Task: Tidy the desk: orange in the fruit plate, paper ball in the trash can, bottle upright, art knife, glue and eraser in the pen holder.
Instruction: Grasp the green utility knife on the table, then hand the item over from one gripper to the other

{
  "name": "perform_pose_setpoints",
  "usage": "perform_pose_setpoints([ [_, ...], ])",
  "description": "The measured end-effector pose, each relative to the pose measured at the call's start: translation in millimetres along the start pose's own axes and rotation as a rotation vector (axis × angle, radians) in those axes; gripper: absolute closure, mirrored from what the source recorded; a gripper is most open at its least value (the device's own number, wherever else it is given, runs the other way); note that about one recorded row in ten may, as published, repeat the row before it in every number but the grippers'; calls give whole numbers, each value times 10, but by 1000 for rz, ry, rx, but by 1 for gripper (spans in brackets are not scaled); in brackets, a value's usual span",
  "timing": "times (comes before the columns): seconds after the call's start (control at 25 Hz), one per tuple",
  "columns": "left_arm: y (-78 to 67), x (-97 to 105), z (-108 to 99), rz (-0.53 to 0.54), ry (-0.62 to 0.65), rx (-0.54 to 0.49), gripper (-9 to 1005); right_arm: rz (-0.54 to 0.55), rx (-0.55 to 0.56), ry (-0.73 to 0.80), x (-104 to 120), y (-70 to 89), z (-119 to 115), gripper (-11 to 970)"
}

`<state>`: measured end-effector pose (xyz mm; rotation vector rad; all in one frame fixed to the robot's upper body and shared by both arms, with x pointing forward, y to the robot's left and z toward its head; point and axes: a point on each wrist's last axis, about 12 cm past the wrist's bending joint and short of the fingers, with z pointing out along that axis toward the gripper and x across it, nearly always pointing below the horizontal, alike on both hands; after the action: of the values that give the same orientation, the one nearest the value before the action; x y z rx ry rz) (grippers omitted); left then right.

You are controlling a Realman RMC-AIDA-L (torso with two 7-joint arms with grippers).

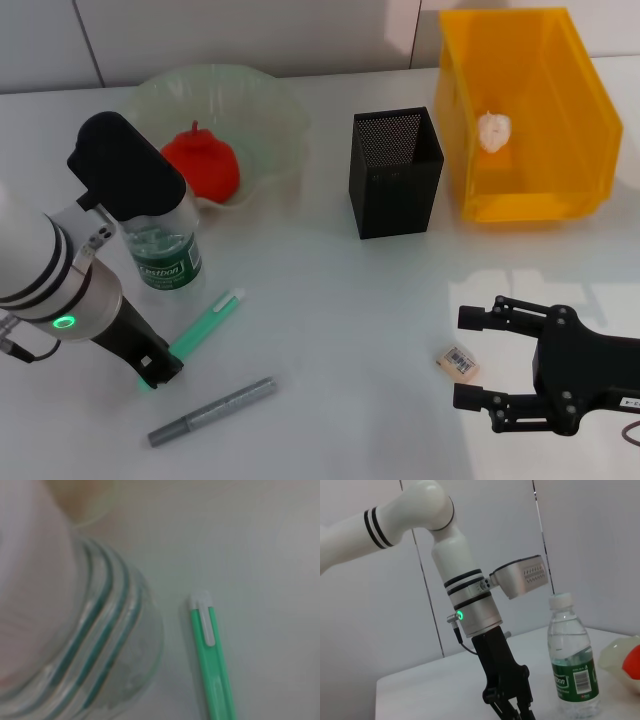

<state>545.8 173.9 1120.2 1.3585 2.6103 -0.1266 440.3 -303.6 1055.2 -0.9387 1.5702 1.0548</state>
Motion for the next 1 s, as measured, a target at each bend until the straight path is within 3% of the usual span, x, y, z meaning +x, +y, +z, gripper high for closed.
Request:
perform_pose_setpoints([
  [0.2,-31,-9,34,18,15,4,749,2,2,-1,0,0,-3,126],
  [0.64,-38,-40,21,41,20,3,802,8,7,-3,10,8,-12,125],
  [0.84,-79,-108,-109,62,-21,-4,809,15,37,-44,-7,3,-58,125],
  [1.0,-187,-189,-322,90,-127,26,813,17,94,-155,-72,21,-198,125],
])
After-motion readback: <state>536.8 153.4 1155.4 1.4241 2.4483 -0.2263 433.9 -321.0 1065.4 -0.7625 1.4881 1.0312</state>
